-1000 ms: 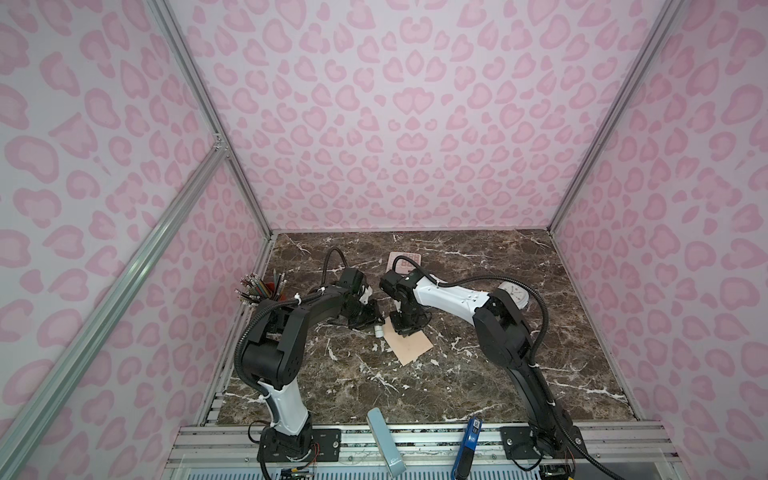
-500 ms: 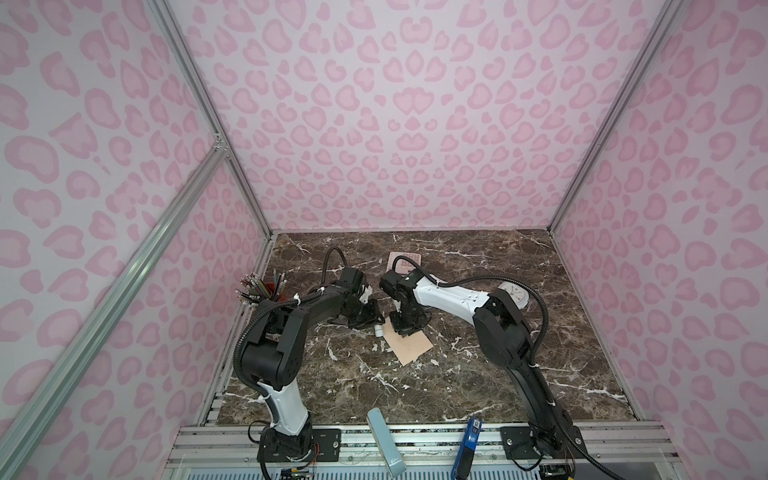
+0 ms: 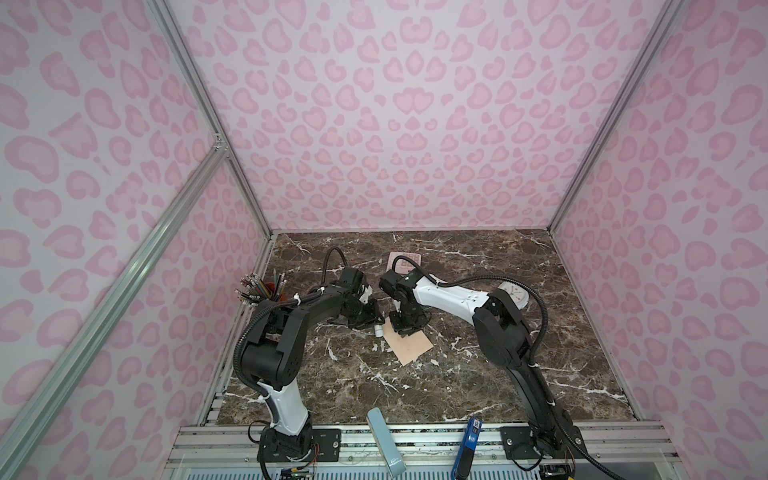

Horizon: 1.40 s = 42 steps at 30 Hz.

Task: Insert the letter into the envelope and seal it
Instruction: 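Press the right gripper tips along the folded flap's seam to seal it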

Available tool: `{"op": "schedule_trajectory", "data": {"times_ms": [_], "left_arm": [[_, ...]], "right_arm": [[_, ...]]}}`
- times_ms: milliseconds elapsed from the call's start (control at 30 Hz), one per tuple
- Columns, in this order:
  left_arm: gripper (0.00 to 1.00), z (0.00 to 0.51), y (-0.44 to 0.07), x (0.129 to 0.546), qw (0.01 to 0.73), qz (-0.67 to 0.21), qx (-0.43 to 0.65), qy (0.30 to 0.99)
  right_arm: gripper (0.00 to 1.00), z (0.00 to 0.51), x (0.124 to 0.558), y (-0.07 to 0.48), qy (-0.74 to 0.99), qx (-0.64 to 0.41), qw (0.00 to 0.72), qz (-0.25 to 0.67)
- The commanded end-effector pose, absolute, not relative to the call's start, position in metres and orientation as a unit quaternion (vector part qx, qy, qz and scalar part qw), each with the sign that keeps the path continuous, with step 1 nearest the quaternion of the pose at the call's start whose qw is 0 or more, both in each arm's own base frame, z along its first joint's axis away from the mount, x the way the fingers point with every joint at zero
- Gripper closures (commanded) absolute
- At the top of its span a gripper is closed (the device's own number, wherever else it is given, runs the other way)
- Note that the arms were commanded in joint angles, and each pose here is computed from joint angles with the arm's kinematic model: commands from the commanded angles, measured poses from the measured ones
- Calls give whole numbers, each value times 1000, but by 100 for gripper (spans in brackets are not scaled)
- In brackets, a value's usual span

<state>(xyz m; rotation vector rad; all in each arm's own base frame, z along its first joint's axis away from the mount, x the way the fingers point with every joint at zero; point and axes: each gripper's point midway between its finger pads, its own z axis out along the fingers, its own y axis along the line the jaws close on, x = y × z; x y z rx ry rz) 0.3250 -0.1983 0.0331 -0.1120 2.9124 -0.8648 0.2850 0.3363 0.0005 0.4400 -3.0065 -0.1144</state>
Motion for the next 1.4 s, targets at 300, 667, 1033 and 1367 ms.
{"op": "schedule_trajectory", "data": {"times_ms": [300, 667, 1033, 1367], "left_arm": [[96, 37, -200, 327, 55, -289, -30, 955], [96, 38, -200, 327, 56, -290, -29, 955], [96, 39, -200, 328, 56, -290, -29, 955], [96, 39, -200, 328, 57, -290, -29, 955]], "right_arm": [[82, -36, 267, 326, -984, 136, 109, -22], [88, -38, 266, 323, -984, 138, 113, -20], [78, -45, 258, 321, -981, 148, 123, -10], [90, -41, 262, 323, -983, 142, 119, -20]]}}
